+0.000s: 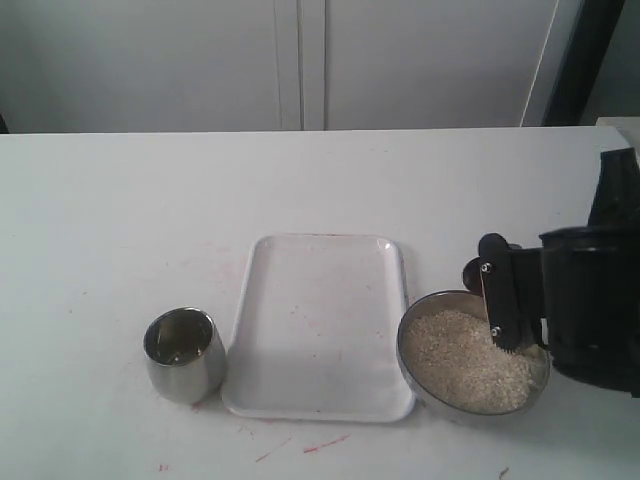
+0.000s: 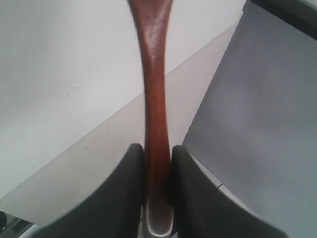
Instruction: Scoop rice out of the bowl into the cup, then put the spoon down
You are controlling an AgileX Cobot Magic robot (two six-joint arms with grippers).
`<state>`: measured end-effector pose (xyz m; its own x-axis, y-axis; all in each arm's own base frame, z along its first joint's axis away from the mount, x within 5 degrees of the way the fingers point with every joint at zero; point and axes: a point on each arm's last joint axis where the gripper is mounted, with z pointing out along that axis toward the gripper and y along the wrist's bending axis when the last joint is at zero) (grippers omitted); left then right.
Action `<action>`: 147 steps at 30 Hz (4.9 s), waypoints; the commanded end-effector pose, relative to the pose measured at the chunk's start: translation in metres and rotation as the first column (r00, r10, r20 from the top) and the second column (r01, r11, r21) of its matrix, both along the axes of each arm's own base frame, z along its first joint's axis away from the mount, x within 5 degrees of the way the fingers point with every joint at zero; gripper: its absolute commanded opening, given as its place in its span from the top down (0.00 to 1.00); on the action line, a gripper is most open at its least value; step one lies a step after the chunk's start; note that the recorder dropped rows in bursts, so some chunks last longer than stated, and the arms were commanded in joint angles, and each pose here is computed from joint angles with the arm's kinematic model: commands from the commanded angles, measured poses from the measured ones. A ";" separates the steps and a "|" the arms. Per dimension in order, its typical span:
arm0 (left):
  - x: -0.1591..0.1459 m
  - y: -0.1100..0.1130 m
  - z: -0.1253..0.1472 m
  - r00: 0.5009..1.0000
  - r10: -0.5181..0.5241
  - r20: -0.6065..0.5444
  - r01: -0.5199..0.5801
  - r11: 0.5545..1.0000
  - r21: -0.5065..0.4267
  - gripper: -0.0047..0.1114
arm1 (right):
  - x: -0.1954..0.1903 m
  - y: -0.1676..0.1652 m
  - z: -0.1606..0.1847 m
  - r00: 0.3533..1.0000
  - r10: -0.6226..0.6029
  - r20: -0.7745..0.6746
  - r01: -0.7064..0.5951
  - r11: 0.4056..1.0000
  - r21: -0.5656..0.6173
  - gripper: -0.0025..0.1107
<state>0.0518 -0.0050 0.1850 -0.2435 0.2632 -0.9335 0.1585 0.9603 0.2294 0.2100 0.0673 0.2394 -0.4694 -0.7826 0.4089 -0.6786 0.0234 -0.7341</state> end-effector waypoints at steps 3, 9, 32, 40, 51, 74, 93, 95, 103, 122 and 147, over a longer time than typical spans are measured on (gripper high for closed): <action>-0.001 0.000 -0.007 0.998 -0.006 -0.059 0.006 1.000 -0.006 0.84 | -0.002 0.000 -0.010 0.998 -0.051 0.023 0.051 0.998 0.021 0.98; -0.001 0.000 -0.007 0.998 -0.006 -0.059 0.006 1.000 -0.006 0.84 | 0.004 0.004 -0.027 0.997 -0.059 -0.043 0.058 0.998 -0.025 0.98; -0.001 0.000 -0.007 0.998 -0.006 -0.059 0.006 1.000 -0.006 0.84 | 0.013 0.016 -0.066 0.988 -0.064 -0.142 0.061 0.998 -0.025 0.98; -0.001 0.000 -0.007 0.998 -0.006 -0.059 0.006 1.000 -0.006 0.84 | 0.014 0.028 -0.061 0.966 -0.101 -0.236 0.120 0.991 0.064 0.98; -0.001 0.000 -0.007 0.998 -0.006 -0.059 0.006 1.000 -0.006 0.84 | 0.009 0.034 -0.055 0.919 -0.143 -0.369 0.187 0.978 0.089 0.98; -0.001 0.000 -0.007 0.998 -0.006 -0.059 0.006 1.000 -0.006 0.84 | 0.008 -0.005 -0.024 0.869 -0.274 -0.412 0.467 0.731 0.498 0.98; -0.001 0.000 -0.007 0.998 -0.006 -0.059 0.006 1.000 -0.006 0.84 | -0.013 -0.012 0.002 0.885 -0.295 -0.360 0.460 0.668 0.585 0.98; -0.001 0.000 -0.007 0.998 -0.006 -0.059 0.006 1.000 -0.006 0.84 | -0.009 -0.010 0.011 0.875 -0.306 -0.375 0.478 0.663 0.576 0.98; -0.001 0.000 -0.007 0.998 -0.006 -0.059 0.006 1.000 -0.006 0.84 | 0.016 0.026 0.056 0.931 -0.223 -0.290 0.363 0.667 0.651 0.98; -0.001 0.000 -0.007 0.998 -0.006 -0.059 0.006 1.000 -0.006 0.84 | 0.028 0.188 0.021 0.946 -0.037 -0.323 0.249 0.722 0.646 0.98; -0.001 0.000 -0.007 0.998 -0.006 -0.059 0.006 1.000 -0.006 0.84 | 0.038 0.226 -0.003 0.959 0.258 -0.119 -0.207 0.920 0.332 0.98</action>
<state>0.0518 -0.0050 0.1850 -0.2435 0.2632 -0.9335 0.1585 0.9603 0.2294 0.2481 0.2929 0.2347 -0.2452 -0.9582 0.1475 -0.7994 0.1138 -0.5899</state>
